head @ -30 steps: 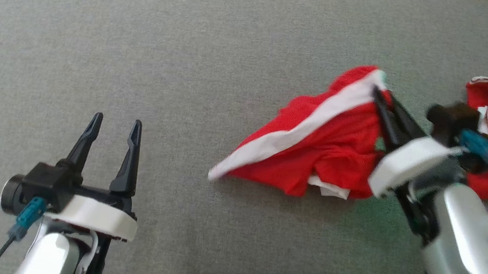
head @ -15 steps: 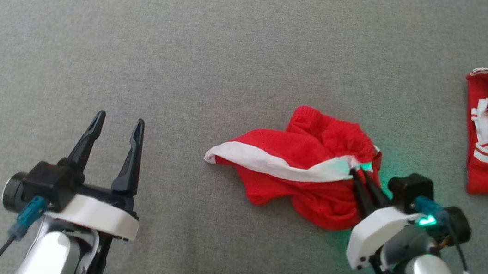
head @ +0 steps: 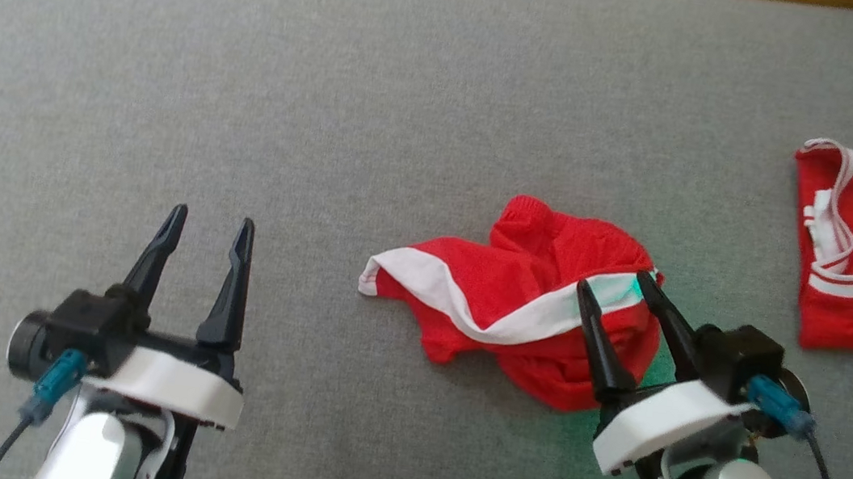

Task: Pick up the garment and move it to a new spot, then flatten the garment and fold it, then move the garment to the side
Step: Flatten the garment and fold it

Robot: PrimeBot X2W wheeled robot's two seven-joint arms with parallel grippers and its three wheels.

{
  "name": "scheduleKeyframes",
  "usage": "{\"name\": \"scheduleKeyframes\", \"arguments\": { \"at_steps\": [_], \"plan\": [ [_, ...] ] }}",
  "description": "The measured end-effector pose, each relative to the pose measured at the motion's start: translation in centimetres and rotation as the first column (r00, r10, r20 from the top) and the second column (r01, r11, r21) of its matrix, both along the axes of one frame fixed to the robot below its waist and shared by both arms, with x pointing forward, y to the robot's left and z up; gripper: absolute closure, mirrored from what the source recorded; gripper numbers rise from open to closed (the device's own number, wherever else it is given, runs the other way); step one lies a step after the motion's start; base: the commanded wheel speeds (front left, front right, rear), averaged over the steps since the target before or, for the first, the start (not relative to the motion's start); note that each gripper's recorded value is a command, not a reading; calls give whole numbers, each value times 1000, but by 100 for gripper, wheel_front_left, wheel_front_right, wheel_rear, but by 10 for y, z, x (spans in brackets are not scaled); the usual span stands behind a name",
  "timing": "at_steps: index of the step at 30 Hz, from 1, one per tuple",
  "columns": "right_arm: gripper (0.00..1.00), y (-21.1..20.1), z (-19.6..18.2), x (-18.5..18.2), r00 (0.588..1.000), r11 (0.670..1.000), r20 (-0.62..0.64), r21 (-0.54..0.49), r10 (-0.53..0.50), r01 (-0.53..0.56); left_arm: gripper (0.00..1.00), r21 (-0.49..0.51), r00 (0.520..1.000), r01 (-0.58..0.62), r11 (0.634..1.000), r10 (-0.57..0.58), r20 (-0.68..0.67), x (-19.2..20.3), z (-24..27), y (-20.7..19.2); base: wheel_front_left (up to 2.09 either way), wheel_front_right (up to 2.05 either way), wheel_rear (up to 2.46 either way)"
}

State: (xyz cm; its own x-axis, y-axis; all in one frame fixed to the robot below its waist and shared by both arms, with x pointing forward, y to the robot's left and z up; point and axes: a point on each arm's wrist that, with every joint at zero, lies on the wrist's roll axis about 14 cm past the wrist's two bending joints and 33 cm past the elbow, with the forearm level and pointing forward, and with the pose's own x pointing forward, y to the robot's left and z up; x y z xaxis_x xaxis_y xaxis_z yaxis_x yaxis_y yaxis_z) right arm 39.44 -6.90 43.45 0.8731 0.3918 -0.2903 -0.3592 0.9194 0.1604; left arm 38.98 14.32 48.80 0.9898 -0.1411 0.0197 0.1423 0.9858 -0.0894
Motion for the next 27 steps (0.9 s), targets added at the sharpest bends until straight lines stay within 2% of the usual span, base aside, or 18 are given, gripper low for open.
{"name": "scheduleKeyframes", "arguments": {
  "at_steps": [6, 12, 20, 27],
  "plan": [
    [0, -4, 37, -8, 993, 998, 111, 55, -31, 25, 0, 4, 1000, -11, 1000, 11, 8, -12, 4, 1, 0, 0, 0],
    [0, -41, 79, -10, 961, 989, 237, 72, -143, 129, 0, 19, 1000, -27, 999, 26, 10, -30, 5, 3, 0, 0, 0],
    [0, -59, 76, -37, 957, 981, 216, 56, -193, 186, 0, 32, 999, -45, 998, 45, 4, -49, 6, 8, 0, 0, 0],
    [0, -59, 79, -39, 956, 981, 220, 58, -192, 183, 0, 34, 999, -50, 998, 50, 4, -52, 8, 9, 0, 0, 0]
  ]
}}
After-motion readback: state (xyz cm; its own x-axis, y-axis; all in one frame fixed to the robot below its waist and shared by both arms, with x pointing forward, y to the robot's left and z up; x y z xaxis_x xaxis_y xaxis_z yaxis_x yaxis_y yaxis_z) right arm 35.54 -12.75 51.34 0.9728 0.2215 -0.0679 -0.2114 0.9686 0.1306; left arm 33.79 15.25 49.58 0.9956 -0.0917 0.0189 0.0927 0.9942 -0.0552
